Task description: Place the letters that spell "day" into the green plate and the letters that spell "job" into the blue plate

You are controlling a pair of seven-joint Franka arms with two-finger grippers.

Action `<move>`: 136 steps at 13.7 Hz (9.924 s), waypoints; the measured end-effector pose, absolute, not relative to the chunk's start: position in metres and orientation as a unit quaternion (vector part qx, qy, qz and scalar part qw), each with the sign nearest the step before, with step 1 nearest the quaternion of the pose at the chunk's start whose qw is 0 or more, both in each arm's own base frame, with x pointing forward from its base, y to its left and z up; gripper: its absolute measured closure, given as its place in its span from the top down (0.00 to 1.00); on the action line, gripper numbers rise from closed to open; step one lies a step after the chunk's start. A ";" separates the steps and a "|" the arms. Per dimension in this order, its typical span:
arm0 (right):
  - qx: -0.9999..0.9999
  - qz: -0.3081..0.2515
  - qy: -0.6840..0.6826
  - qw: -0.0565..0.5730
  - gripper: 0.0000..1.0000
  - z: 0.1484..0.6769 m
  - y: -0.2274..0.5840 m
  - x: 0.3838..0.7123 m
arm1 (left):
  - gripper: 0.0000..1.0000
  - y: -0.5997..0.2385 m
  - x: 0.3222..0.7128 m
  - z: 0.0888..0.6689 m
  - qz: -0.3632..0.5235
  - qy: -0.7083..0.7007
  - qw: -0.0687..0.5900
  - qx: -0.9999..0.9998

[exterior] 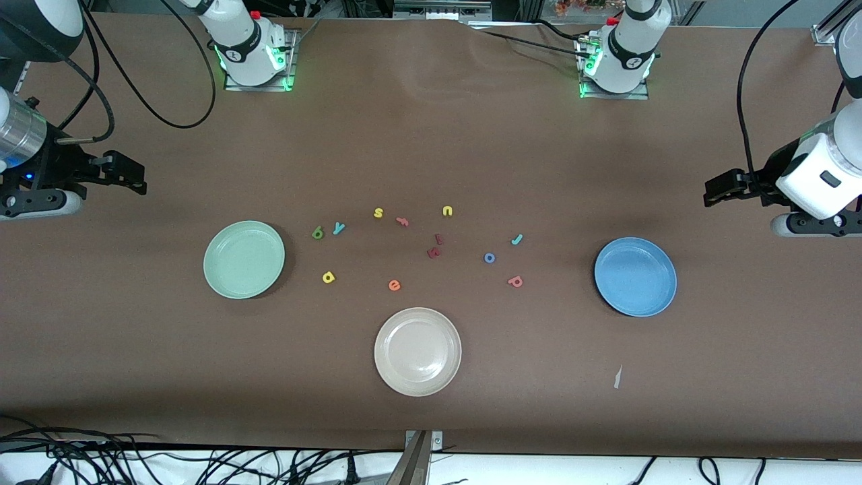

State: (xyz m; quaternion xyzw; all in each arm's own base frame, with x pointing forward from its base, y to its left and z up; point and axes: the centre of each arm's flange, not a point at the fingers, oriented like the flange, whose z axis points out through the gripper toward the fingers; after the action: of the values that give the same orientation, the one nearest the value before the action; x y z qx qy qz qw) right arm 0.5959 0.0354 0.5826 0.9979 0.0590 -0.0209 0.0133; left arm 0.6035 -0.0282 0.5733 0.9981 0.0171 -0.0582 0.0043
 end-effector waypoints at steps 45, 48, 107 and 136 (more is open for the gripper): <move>0.999 -0.001 0.042 0.002 1.00 0.425 0.201 0.597 | 0.99 -0.294 0.521 0.180 0.011 -0.382 0.035 0.923; 1.000 0.000 -0.003 0.001 1.00 0.372 0.217 0.577 | 0.91 -0.295 0.519 0.167 0.011 -0.383 0.036 0.923; 0.996 0.011 -0.092 -0.016 0.54 0.172 0.229 0.511 | 1.00 -0.303 0.618 0.169 0.022 -0.355 0.029 0.934; 0.999 -0.001 -0.017 0.039 0.77 0.242 0.131 0.583 | 0.35 -0.058 0.671 0.234 -0.085 -0.199 0.010 0.976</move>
State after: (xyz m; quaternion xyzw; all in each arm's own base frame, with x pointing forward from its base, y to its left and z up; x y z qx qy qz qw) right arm 0.5829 0.1310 0.2416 0.9991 -0.0172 -0.0005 0.0394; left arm 0.6706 -0.0584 0.2336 0.9763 -0.1989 -0.0848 0.0100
